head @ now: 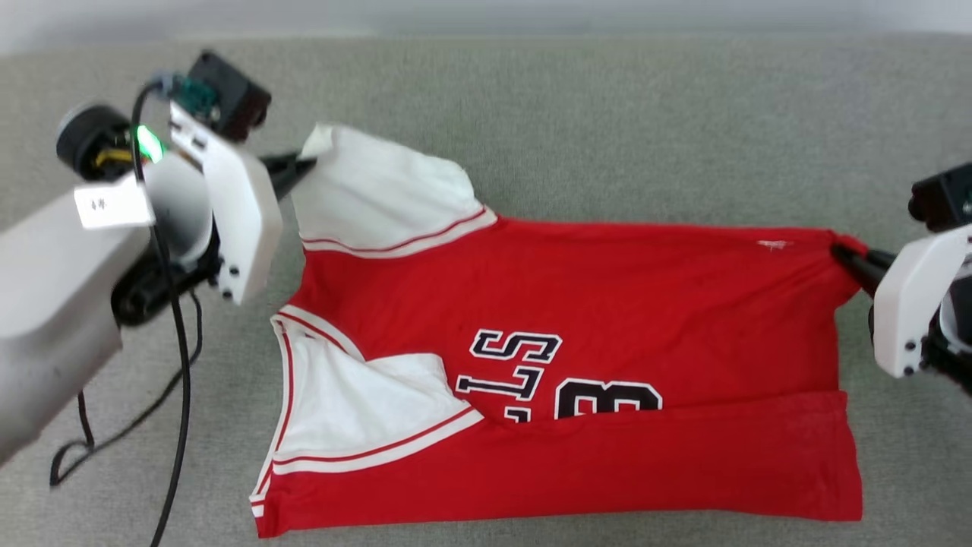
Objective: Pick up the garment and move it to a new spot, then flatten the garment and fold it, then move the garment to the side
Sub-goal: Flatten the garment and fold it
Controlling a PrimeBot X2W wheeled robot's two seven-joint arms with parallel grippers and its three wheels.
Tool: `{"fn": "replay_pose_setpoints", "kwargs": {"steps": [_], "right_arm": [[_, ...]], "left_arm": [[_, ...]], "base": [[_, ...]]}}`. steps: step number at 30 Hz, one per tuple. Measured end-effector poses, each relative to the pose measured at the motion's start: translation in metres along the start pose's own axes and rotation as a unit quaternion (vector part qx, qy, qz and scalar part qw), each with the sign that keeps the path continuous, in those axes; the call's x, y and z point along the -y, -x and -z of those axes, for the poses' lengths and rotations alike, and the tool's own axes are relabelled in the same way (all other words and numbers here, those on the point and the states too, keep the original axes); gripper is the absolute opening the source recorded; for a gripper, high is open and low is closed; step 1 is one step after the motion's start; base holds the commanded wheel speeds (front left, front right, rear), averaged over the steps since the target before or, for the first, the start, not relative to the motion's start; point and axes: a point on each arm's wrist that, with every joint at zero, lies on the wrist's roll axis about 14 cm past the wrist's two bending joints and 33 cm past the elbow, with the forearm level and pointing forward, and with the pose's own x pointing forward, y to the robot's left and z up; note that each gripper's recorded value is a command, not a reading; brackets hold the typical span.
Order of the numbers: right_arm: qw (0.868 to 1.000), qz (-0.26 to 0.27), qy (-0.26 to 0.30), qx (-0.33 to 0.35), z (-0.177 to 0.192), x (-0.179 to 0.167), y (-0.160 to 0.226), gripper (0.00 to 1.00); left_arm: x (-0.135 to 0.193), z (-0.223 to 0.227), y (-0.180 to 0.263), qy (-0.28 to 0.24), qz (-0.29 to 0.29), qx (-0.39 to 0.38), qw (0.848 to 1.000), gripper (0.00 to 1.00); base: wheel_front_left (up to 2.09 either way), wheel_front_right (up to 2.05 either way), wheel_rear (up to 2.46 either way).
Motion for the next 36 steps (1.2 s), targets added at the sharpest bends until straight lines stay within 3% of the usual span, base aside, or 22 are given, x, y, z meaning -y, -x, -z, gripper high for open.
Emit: {"fn": "replay_pose_setpoints", "kwargs": {"steps": [15,29,30,31,32,36], "right_arm": [[0.999,-0.023,-0.034,0.005,0.058,-0.031,0.073,0.00],[0.993,-0.042,-0.075,-0.084,0.125,-0.051,0.065,0.00],[0.993,-0.041,-0.079,-0.081,0.125,-0.051,0.064,0.30],[0.993,-0.041,-0.083,-0.078,0.124,-0.051,0.062,1.00],[0.993,-0.040,-0.085,-0.073,0.122,-0.051,0.062,1.00],[0.996,-0.031,-0.088,-0.004,0.088,-0.042,0.070,1.00]], "left_arm": [[0.068,0.077,0.083,0.068,-0.006,-0.033,0.997,0.00],[0.111,0.164,0.081,0.161,0.014,-0.121,0.979,0.00],[0.111,0.165,0.079,0.163,0.013,-0.119,0.979,0.00],[0.109,0.165,0.077,0.165,0.008,-0.114,0.980,0.11],[0.107,0.163,0.075,0.166,0.004,-0.107,0.980,1.00],[0.083,0.133,0.079,0.158,-0.047,-0.028,0.986,1.00]], "base": [[0.00,0.00,0.00],[0.00,0.00,0.00],[0.00,0.00,0.00],[0.00,0.00,0.00],[0.00,0.00,0.00],[0.00,0.00,0.00]]}}
